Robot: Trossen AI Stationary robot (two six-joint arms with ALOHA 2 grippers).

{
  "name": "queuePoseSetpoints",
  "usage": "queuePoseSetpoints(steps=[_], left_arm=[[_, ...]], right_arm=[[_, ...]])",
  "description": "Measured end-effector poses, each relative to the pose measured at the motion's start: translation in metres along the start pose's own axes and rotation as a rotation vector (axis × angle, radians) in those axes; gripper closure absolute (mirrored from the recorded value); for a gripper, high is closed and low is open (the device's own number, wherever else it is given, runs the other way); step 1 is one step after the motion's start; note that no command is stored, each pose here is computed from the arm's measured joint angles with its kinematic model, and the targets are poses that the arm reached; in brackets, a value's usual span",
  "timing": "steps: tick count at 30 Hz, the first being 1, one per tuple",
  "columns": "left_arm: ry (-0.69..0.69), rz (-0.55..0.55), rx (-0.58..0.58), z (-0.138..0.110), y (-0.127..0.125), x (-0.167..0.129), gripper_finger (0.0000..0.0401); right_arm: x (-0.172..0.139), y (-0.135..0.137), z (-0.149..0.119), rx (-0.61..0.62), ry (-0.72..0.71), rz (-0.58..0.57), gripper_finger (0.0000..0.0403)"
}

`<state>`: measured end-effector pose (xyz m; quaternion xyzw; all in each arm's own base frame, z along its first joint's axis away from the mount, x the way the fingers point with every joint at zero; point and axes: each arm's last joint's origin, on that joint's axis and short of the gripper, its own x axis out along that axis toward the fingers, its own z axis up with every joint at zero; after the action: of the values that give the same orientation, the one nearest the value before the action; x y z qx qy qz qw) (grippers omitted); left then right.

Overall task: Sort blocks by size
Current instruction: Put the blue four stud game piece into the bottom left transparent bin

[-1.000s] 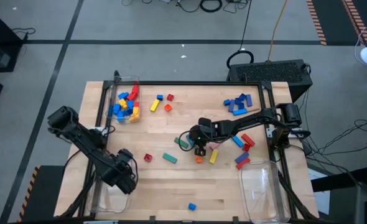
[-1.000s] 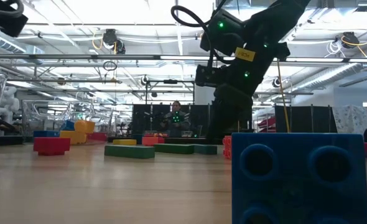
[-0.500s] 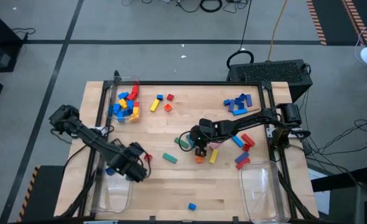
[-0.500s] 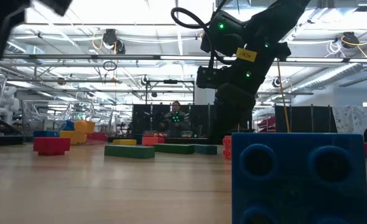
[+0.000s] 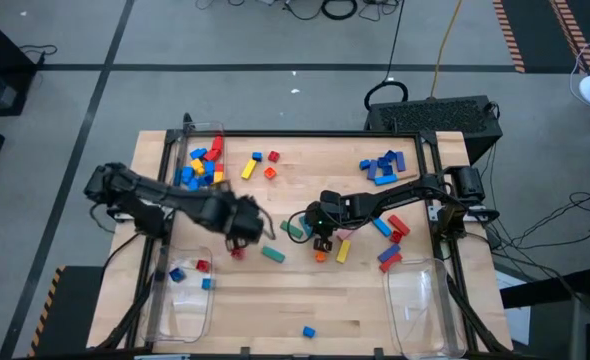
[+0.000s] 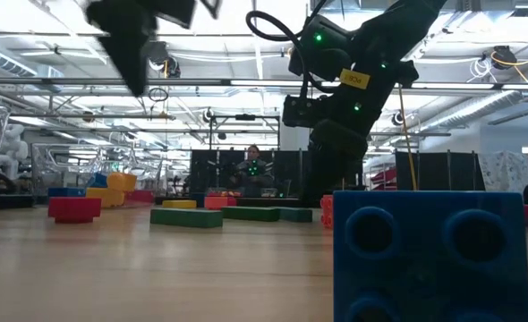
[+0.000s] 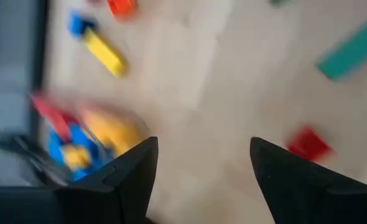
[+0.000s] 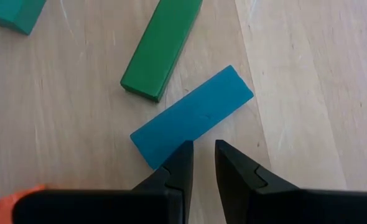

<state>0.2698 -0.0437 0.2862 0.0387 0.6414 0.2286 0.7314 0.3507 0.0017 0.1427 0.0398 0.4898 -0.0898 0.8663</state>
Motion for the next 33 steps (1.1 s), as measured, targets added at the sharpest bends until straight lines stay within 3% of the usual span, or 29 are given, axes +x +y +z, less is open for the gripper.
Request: queuePoseSetpoints(steps=[5, 9, 13, 17, 22, 33], left_arm=[[-0.079, 0.048, 0.085, 0.027, 0.036, 0.017, 0.0146], [-0.064, -0.029, 0.052, 0.045, 0.073, 0.041, 0.0153], [-0.055, -0.014, 0.045, 0.057, 0.109, 0.067, 0.0165], [-0.065, 0.009, 0.135, 0.066, 0.133, 0.087, 0.0177], [-0.059, 0.006, 0.264, 0.074, 0.149, 0.112, 0.018], [0.166, -0.016, 0.266, 0.079, 0.152, 0.192, 0.018]], right_arm=[[0.0, 0.0, 0.0, 0.0, 0.0, 0.0, 0.035], [0.0, 0.0, 0.0, 0.0, -0.001, 0.0, 0.035], [0.0, 0.0, 0.0, 0.0, 0.0, -0.001, 0.035], [0.0, 0.0, -0.001, -0.002, 0.014, -0.004, 0.035], [0.0, 0.0, -0.002, -0.01, 0.019, -0.005, 0.035], [0.0, 0.0, -0.002, -0.032, 0.019, -0.005, 0.035]])
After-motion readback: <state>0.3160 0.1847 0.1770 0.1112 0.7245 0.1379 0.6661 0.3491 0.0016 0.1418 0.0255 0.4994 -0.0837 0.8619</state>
